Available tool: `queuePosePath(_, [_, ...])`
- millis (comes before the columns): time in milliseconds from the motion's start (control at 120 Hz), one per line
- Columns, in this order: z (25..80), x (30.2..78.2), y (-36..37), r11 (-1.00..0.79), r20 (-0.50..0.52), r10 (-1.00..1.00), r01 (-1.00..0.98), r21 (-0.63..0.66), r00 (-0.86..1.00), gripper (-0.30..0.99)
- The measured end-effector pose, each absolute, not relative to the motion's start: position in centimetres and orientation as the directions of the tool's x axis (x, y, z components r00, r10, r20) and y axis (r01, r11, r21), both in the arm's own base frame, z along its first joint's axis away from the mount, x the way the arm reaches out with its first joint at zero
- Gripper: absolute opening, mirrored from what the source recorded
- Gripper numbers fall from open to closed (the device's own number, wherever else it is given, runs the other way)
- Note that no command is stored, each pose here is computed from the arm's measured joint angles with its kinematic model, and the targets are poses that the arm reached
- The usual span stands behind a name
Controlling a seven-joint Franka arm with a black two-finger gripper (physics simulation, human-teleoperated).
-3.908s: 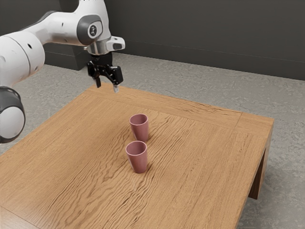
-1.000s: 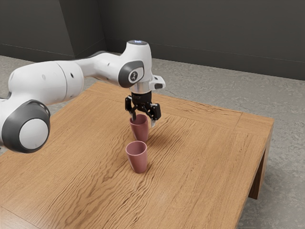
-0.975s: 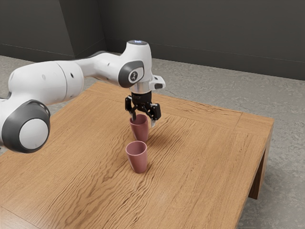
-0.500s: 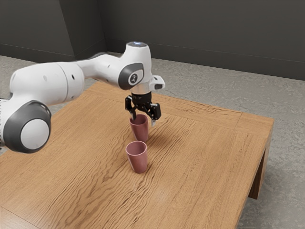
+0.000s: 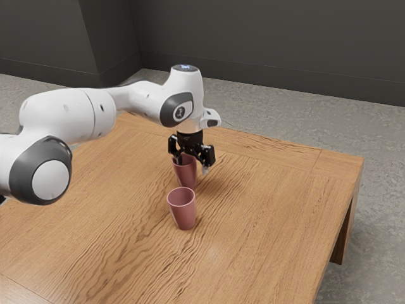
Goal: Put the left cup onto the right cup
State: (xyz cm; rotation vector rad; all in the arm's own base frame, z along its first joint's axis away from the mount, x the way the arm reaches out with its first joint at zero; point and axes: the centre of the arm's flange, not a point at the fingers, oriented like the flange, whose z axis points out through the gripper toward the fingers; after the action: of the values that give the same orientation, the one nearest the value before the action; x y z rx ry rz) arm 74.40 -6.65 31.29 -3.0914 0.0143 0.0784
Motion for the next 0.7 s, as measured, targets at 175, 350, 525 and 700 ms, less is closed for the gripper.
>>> queuePosePath(175, [30.82, 74.34, -6.67, -0.999, -0.057, -0.004, -0.007, -0.049, 0.998, 0.69])
queuePosePath(350, [30.59, 74.37, -6.57, -0.999, -0.056, 0.0, -0.003, -0.049, 0.998, 0.65])
queuePosePath(525, [30.43, 74.38, -6.54, -0.999, -0.056, 0.001, -0.001, -0.051, 0.998, 0.49])
queuePosePath(700, [30.46, 74.42, -6.32, -0.999, -0.055, 0.005, 0.002, -0.053, 0.998, 0.27])
